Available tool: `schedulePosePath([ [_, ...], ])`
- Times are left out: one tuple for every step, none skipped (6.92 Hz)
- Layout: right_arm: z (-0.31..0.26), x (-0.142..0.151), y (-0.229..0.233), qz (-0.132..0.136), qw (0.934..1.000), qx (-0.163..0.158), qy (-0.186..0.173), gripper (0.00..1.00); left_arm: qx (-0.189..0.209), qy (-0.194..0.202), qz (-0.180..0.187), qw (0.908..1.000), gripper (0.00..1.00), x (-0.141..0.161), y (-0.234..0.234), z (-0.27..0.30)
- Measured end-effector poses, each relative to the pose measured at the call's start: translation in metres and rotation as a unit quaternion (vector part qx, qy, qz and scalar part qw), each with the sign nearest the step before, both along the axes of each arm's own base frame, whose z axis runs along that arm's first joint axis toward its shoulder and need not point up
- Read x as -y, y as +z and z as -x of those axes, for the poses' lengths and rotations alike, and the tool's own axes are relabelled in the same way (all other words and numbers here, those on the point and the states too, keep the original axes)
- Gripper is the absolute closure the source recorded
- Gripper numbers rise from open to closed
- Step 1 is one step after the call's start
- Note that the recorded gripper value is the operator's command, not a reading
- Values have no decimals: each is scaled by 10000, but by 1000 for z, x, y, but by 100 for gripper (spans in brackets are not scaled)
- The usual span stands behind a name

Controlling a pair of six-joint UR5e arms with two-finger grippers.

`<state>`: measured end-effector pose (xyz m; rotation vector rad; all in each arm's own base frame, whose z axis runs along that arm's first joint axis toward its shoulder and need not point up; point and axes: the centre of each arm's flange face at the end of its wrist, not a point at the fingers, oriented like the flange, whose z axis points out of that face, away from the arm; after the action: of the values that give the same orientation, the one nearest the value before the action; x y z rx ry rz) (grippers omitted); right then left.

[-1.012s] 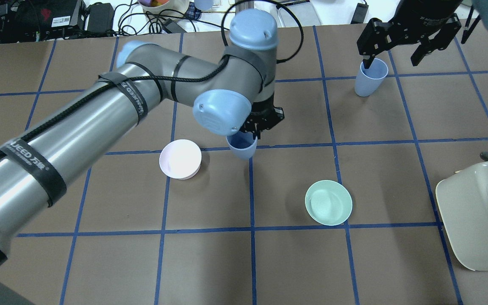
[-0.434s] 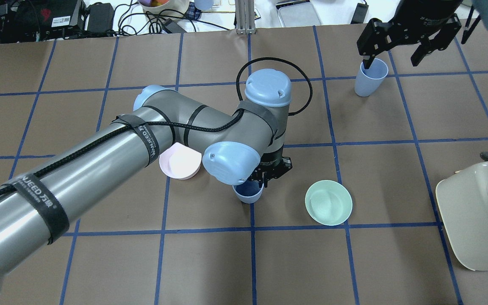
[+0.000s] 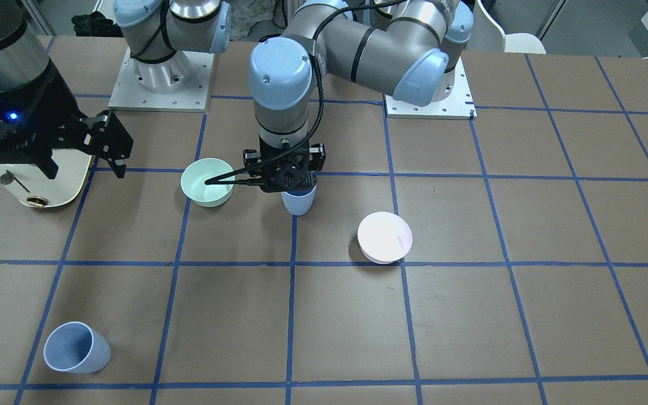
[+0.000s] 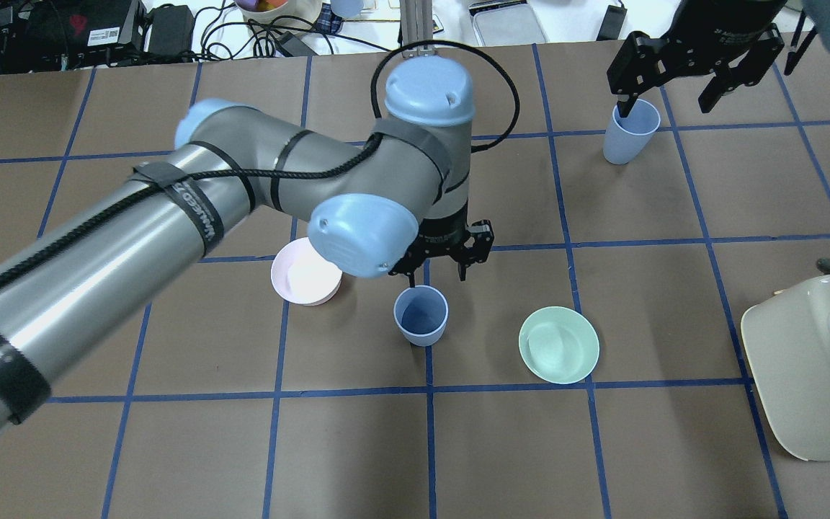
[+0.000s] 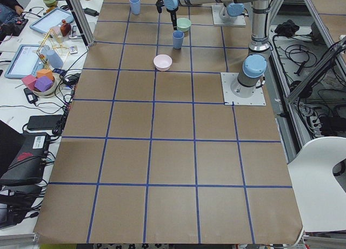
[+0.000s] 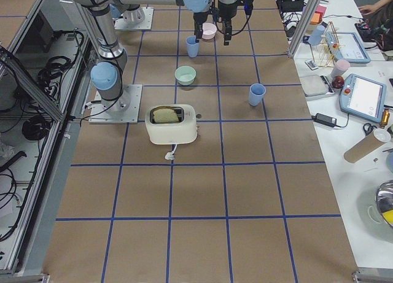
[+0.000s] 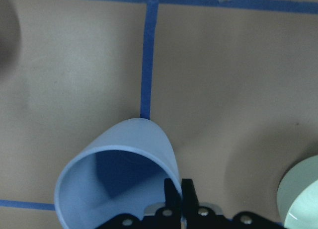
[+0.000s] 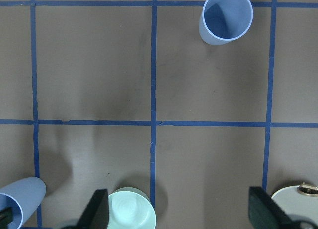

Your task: Stack blue cups with both arms

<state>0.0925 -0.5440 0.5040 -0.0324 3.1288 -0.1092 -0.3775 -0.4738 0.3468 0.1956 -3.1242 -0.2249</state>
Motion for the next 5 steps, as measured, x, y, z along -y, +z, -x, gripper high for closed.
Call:
schedulePosePath([
  [5,6,-7,-39,10000,16,-37,0,-111,-22,-55,9999,0,22,51,-31],
  [19,21,-24,-165,9997,34,-147,0,-285,-196,-54,9994,0,38,96,-67],
  [45,40,-44,-236,9992,53,-321,0,-425,-428,41,9982,0,48,128,-105],
  [77,65,-66,-170,9988,54,-460,0,-517,-568,172,9969,0,56,148,-147],
  [101,97,-89,-40,9987,32,-512,0,-555,-630,290,9960,6,59,157,-182],
])
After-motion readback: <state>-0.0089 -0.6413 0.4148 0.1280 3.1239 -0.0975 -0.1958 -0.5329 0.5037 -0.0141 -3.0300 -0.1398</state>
